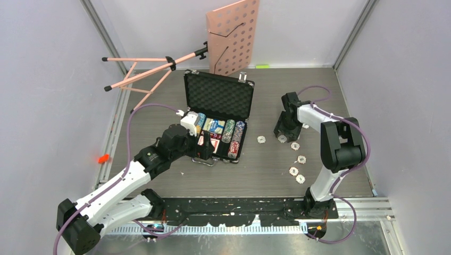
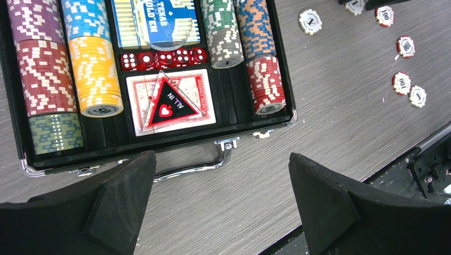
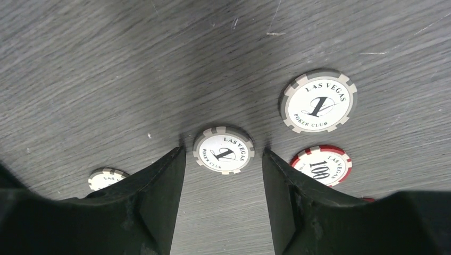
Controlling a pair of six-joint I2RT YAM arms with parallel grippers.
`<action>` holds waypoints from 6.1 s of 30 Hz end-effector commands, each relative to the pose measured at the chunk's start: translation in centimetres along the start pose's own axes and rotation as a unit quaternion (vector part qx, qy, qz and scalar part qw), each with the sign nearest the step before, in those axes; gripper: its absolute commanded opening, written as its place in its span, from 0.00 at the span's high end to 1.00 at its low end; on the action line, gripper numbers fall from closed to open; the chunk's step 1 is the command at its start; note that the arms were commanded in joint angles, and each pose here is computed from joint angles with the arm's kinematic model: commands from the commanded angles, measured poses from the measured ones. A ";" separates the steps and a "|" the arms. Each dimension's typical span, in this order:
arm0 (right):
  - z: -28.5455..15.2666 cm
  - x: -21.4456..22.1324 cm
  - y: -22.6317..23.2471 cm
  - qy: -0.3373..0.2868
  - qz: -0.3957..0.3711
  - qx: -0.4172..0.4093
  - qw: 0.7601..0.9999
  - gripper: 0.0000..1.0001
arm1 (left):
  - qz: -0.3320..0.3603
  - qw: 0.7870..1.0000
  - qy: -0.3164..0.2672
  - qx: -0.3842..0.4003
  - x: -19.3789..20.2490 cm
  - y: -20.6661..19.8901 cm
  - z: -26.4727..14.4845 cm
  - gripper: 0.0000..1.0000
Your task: Pack up texas hold em set
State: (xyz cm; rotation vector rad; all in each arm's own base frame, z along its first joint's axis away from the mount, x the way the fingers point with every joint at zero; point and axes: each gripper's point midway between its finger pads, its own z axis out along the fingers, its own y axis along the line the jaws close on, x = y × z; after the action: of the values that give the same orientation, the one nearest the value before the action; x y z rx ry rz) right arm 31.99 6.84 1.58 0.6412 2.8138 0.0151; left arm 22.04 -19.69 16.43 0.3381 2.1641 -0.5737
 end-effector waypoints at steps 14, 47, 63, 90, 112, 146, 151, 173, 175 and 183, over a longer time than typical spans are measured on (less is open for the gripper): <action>0.0 1.6 1.8 0.038 0.005 -0.033 0.999 0.56 | 0.014 1.000 -0.019 0.005 -0.9 -0.1 -0.3 0.00; -0.9 2.6 8.1 -0.012 -0.077 -0.010 0.997 0.51 | 0.007 1.000 -0.019 0.012 -0.9 -0.4 -0.4 0.00; 0.7 3.5 7.6 -0.005 -0.095 0.012 0.995 0.42 | 0.007 1.000 -0.020 0.012 -0.9 -0.3 -0.5 0.00; -7.4 6.0 8.2 -0.011 -0.045 -0.081 0.996 0.61 | -0.082 0.991 -0.012 0.104 -0.3 -6.5 2.5 0.09; -16.6 8.7 11.5 0.020 0.125 -0.317 0.940 0.71 | -0.176 0.956 -0.074 0.223 -4.1 -15.6 7.6 0.41; -17.1 9.4 12.0 0.032 0.118 -0.347 0.930 0.49 | -0.147 0.966 -0.073 0.203 -4.0 -15.7 10.8 1.00; -17.3 8.8 10.9 0.008 0.116 -0.336 0.935 0.19 | -0.075 0.975 -0.044 0.206 -2.9 -13.3 9.6 1.00; -18.6 6.8 6.0 -0.083 0.077 -0.282 0.953 0.08 | 0.429 0.882 0.081 0.179 1.5 -3.2 6.7 1.00; -18.9 6.7 5.4 -0.091 0.074 -0.276 0.954 0.08 | 0.434 0.878 0.095 0.179 1.6 -2.9 7.7 1.00; -19.5 6.1 3.6 -0.107 0.070 -0.261 0.957 0.08 | 0.448 0.875 0.103 0.154 1.1 -2.2 11.3 1.00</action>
State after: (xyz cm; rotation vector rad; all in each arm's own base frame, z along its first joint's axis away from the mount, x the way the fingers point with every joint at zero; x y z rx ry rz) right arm 23.03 14.62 17.45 0.6954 2.4430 0.6784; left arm 25.89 -25.96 8.34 1.5296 1.9122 -0.3649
